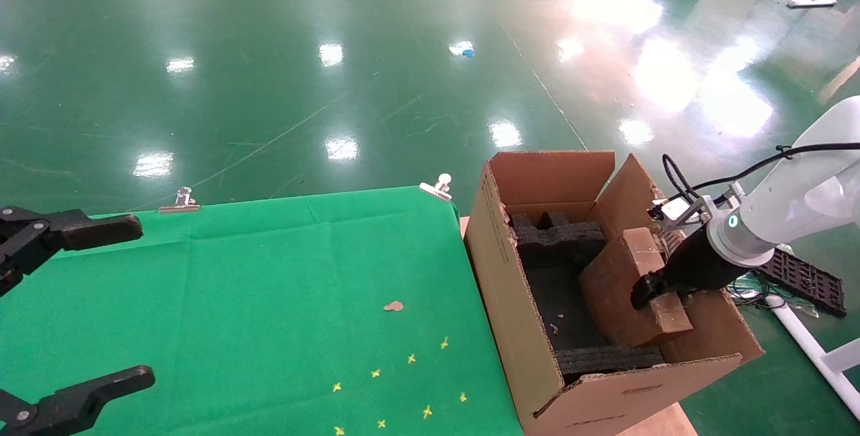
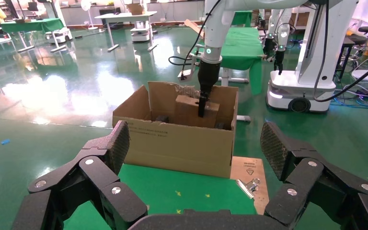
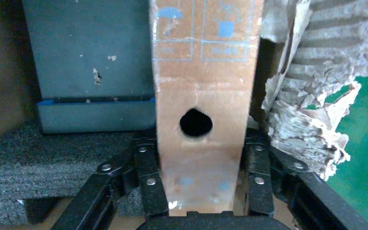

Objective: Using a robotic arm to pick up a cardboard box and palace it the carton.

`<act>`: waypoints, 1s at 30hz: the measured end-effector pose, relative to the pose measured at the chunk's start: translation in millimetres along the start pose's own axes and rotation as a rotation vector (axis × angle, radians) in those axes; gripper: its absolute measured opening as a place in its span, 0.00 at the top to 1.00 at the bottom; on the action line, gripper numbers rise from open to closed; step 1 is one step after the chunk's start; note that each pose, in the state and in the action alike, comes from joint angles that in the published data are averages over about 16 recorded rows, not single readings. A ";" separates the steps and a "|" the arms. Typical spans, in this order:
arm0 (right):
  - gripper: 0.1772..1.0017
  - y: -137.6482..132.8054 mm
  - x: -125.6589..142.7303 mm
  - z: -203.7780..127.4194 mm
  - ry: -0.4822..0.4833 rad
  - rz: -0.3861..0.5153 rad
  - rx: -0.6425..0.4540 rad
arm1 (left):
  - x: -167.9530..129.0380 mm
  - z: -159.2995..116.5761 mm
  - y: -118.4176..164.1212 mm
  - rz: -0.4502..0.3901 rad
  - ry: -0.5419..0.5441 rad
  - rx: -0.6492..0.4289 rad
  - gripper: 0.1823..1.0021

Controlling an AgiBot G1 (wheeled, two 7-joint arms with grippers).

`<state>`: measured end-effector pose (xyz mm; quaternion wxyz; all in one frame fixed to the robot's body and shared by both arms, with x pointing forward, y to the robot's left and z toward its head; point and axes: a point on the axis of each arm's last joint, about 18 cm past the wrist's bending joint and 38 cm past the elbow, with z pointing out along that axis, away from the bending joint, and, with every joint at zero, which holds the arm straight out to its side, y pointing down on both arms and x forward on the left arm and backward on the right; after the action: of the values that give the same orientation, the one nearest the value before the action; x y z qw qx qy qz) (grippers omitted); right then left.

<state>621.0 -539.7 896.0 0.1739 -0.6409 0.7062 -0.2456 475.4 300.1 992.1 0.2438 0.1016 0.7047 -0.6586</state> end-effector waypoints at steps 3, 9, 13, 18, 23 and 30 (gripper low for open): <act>0.61 -1.9 -0.2 -1.9 0.002 -0.003 0.003 | 0.0 0.0 0.0 0.000 0.000 0.000 0.00; 0.47 -11.0 -0.5 -12.8 -0.003 -0.016 0.028 | 0.0 0.0 0.0 0.000 0.000 0.000 0.00; 0.37 -23.4 -0.5 -29.8 -0.014 -0.035 0.068 | 0.0 0.0 0.0 0.000 0.000 0.000 0.00; 0.25 -45.5 -1.1 -64.1 -0.037 -0.075 0.147 | 0.0 0.0 0.0 0.000 0.000 0.000 0.00; 0.15 -69.0 -0.2 -106.2 -0.057 -0.131 0.256 | 0.0 0.0 0.0 0.000 0.000 0.000 0.00; 0.05 -91.0 1.7 -153.3 -0.071 -0.198 0.393 | 0.0 0.0 0.0 0.000 0.000 0.000 0.00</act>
<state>609.4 -527.6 1073.6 0.2953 -0.6693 0.5717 -0.3715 475.5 300.1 992.1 0.2438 0.1015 0.7047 -0.6586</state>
